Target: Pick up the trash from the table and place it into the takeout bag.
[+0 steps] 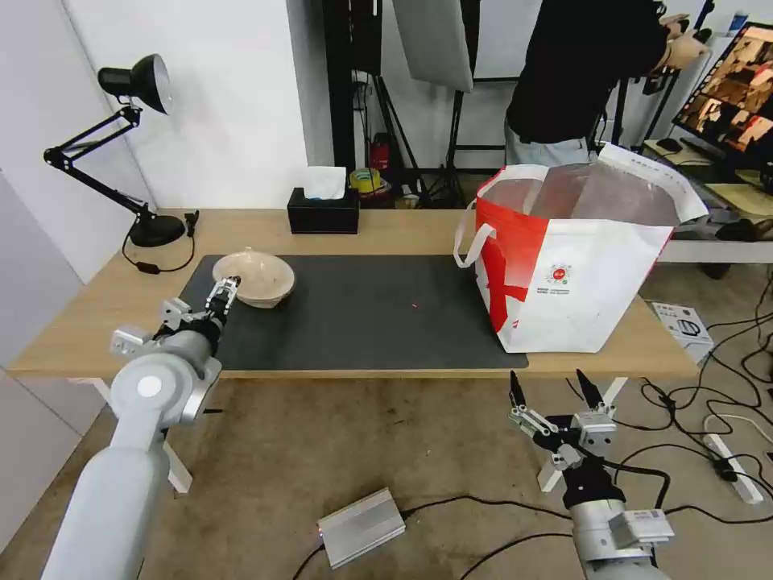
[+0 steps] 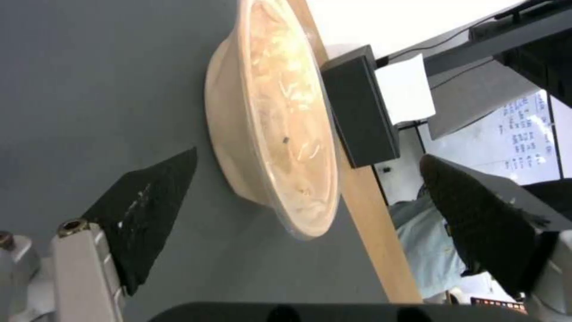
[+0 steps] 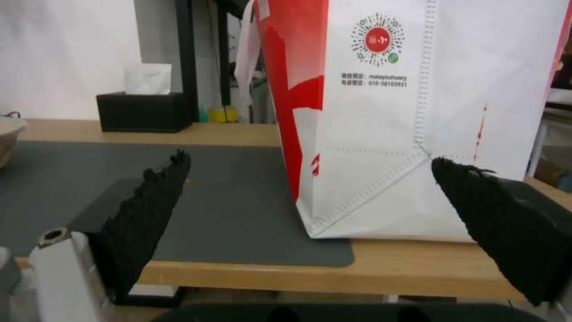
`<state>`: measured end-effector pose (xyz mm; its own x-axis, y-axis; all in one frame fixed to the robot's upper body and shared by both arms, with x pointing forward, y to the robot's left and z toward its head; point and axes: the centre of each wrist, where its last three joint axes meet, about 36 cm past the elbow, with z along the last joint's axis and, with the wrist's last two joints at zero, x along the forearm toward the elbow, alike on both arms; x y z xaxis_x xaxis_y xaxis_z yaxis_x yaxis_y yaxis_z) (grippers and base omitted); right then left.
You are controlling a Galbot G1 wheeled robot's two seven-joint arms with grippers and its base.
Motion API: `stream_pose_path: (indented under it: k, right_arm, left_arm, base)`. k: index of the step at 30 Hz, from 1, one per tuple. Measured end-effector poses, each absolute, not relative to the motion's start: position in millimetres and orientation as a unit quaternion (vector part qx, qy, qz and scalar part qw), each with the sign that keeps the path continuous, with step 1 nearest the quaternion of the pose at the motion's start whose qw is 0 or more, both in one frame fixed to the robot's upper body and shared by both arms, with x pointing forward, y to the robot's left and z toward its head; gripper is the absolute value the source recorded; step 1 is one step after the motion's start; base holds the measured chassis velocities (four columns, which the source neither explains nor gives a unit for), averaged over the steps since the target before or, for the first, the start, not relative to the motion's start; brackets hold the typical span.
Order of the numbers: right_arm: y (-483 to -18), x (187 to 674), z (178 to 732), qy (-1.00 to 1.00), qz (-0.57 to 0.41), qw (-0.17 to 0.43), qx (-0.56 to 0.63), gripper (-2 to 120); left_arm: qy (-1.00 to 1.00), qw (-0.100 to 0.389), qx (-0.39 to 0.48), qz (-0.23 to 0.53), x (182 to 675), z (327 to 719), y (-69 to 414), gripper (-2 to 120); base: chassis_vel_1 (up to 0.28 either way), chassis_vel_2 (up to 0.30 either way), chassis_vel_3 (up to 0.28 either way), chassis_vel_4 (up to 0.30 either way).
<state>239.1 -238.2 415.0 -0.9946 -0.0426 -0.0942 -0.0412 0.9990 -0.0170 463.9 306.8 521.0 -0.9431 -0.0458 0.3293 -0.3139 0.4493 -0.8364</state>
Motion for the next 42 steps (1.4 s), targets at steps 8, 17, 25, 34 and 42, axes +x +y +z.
stream_pose_path:
  k: [8,17,25,34,42]
  right_arm:
    - [-238.2,239.1,415.0,0.999,-0.008,0.047,-0.021,100]
    - [-238.2,239.1,415.0,0.999,-0.008,0.047,-0.021,100]
    - [-238.2,239.1,415.0,0.999,-0.008,0.047,-0.021,100]
    - [-238.2,239.1,415.0,0.999,-0.007,0.047,-0.021,100]
    - [-238.2,239.1,415.0,0.999,-0.007,0.047,-0.021,100]
  left_arm:
    - [-0.84,0.14,0.111,0.513,487.4,521.9,303.1,100]
    - [-0.835,0.156,0.123,0.513,505.2,524.0,300.3,100]
    - [-0.83,0.17,0.134,0.515,515.4,517.1,297.4,100]
    - [-0.831,0.181,0.143,0.506,529.7,514.2,293.3,100]
    - [-0.833,0.182,0.145,0.502,541.4,514.2,291.8,100]
  base:
    - [0.0,0.0,0.0,0.0]
    - [0.0,0.0,0.0,0.0]
    - [0.0,0.0,0.0,0.0]
    - [0.0,0.0,0.0,0.0]
    - [0.0,0.0,0.0,0.0]
